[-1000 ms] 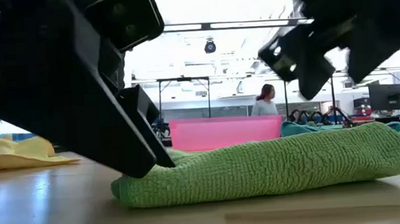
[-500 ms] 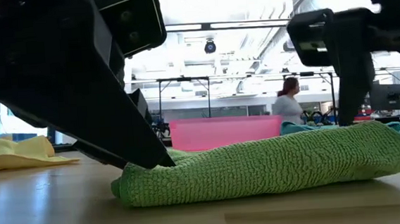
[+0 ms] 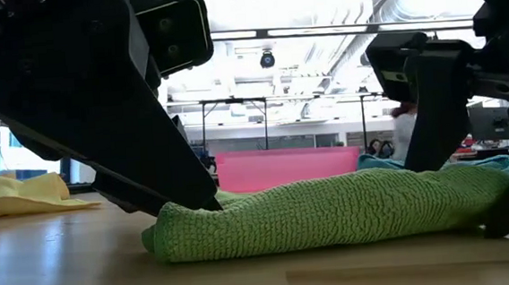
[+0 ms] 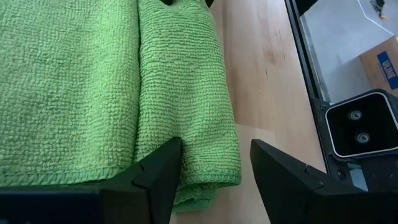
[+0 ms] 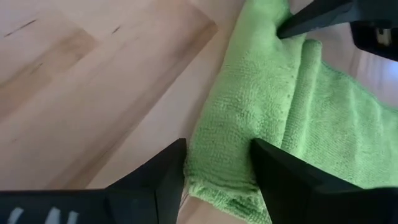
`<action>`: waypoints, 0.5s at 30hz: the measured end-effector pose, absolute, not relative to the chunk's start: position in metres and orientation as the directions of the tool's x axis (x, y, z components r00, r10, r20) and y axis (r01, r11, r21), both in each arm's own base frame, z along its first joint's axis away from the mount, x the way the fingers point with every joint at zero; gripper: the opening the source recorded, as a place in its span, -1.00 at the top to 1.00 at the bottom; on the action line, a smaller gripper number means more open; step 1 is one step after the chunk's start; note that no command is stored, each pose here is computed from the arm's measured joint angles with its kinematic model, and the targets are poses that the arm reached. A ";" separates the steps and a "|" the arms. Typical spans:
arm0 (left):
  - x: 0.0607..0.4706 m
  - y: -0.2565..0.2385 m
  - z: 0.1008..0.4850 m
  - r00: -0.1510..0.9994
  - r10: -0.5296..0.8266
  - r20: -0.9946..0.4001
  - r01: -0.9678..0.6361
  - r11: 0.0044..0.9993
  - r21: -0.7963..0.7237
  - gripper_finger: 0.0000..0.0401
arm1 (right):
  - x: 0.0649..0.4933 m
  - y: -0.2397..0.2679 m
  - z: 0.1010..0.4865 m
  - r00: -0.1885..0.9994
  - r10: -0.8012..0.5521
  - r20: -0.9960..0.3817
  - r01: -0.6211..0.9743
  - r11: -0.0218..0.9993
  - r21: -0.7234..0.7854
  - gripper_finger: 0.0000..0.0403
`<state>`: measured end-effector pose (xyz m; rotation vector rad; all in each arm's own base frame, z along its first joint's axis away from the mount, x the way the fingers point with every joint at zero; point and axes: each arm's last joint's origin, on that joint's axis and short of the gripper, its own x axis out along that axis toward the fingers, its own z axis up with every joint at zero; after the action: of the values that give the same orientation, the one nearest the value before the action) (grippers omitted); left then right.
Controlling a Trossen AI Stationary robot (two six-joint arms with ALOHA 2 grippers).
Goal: Roll microfiber towels into tight, uniform cylinder then place into a basket
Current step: Roll the green microfiber cloth
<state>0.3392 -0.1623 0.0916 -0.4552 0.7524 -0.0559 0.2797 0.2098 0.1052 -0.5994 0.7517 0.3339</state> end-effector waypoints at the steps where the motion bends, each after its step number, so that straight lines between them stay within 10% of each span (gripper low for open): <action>1: 0.339 -0.162 0.092 0.733 -0.209 -0.647 -0.112 0.902 -0.418 0.07 | 0.280 0.209 0.105 0.694 0.062 -0.718 -0.470 0.794 -0.386 0.12; 15: 0.341 -0.164 0.094 0.751 -0.247 -0.612 -0.081 0.886 -0.457 0.07 | 0.279 0.203 0.101 0.658 0.029 -0.752 -0.232 0.958 -0.166 0.95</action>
<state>0.3409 -0.1643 0.0938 -0.4844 0.7220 -0.0942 0.2790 0.2028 0.1014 -0.2577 0.8415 0.1495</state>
